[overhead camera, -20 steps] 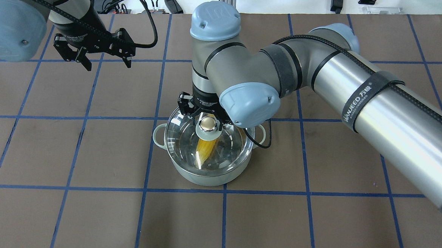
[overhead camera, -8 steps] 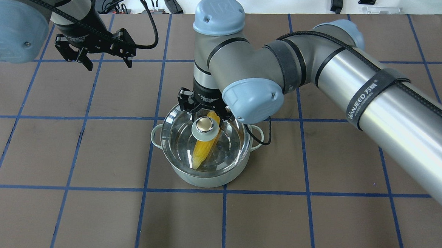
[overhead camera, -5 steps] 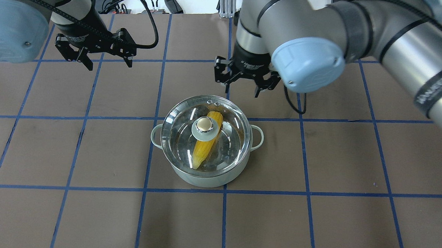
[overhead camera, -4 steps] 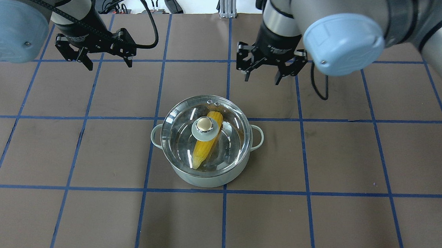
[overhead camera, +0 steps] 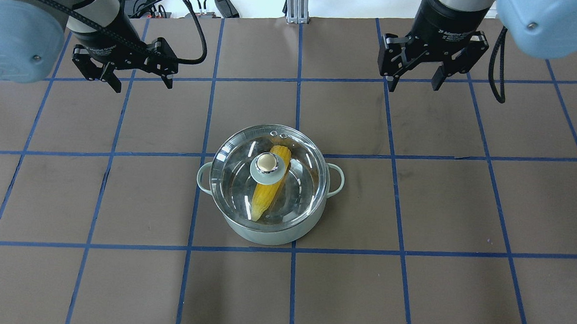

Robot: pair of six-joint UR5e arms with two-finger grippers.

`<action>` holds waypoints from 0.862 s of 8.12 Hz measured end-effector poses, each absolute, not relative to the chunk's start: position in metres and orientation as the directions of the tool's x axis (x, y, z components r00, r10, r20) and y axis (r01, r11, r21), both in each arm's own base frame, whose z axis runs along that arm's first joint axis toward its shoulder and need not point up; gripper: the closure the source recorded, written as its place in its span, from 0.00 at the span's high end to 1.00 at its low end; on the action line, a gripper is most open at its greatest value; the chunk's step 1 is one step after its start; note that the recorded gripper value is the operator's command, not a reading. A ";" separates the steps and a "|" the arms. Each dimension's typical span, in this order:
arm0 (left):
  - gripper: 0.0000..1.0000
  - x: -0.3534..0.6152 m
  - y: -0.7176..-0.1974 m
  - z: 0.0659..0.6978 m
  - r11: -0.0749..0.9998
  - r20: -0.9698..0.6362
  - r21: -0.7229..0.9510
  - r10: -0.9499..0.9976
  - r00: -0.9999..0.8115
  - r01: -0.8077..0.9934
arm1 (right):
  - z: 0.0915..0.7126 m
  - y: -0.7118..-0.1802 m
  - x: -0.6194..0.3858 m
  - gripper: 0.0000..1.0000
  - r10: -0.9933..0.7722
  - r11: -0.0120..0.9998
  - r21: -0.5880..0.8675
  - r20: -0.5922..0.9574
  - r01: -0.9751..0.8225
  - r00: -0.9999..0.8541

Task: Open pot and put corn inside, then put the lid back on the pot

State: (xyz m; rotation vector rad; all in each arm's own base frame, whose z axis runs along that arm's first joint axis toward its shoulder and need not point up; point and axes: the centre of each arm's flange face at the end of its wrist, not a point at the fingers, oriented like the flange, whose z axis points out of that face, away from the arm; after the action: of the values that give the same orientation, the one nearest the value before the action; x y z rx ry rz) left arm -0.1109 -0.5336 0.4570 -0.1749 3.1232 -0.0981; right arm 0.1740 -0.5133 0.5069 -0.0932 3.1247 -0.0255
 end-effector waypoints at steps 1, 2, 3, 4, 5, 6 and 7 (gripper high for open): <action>1.00 -0.111 -0.534 0.457 0.992 -0.008 -0.063 -0.112 -0.994 -0.111 | 0.510 -0.512 0.168 0.99 -0.086 0.996 -0.015 0.000 -0.086 -0.996; 1.00 -0.111 -0.534 0.457 0.992 -0.008 -0.064 -0.112 -0.994 -0.111 | 0.512 -0.512 0.162 1.00 -0.094 0.995 -0.014 0.012 -0.094 -0.995; 1.00 -0.111 -0.534 0.457 0.992 -0.008 -0.065 -0.112 -0.994 -0.111 | 0.513 -0.512 0.159 1.00 -0.095 0.995 -0.014 0.020 -0.095 -0.995; 1.00 -0.111 -0.534 0.457 0.992 -0.008 -0.066 -0.111 -0.994 -0.111 | 0.513 -0.511 0.157 1.00 -0.094 0.995 -0.014 0.022 -0.095 -0.995; 1.00 -0.111 -0.534 0.457 0.992 -0.008 -0.067 -0.111 -0.994 -0.111 | 0.514 -0.510 0.156 1.00 -0.093 0.996 -0.015 0.024 -0.093 -0.995; 1.00 -0.111 -0.534 0.457 0.992 -0.008 -0.067 -0.111 -0.994 -0.110 | 0.517 -0.508 0.156 1.00 -0.095 0.995 -0.020 0.024 -0.095 -0.995; 1.00 -0.111 -0.534 0.457 0.992 -0.008 -0.067 -0.111 -0.994 -0.110 | 0.518 -0.506 0.155 1.00 -0.097 0.995 -0.022 0.026 -0.097 -0.995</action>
State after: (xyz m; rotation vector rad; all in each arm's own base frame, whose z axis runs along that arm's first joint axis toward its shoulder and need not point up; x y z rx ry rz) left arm -0.1109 -0.5341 0.4571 -0.1739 3.1231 -0.1035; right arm 0.1552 -0.5057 0.5181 -0.1538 3.1628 -0.0370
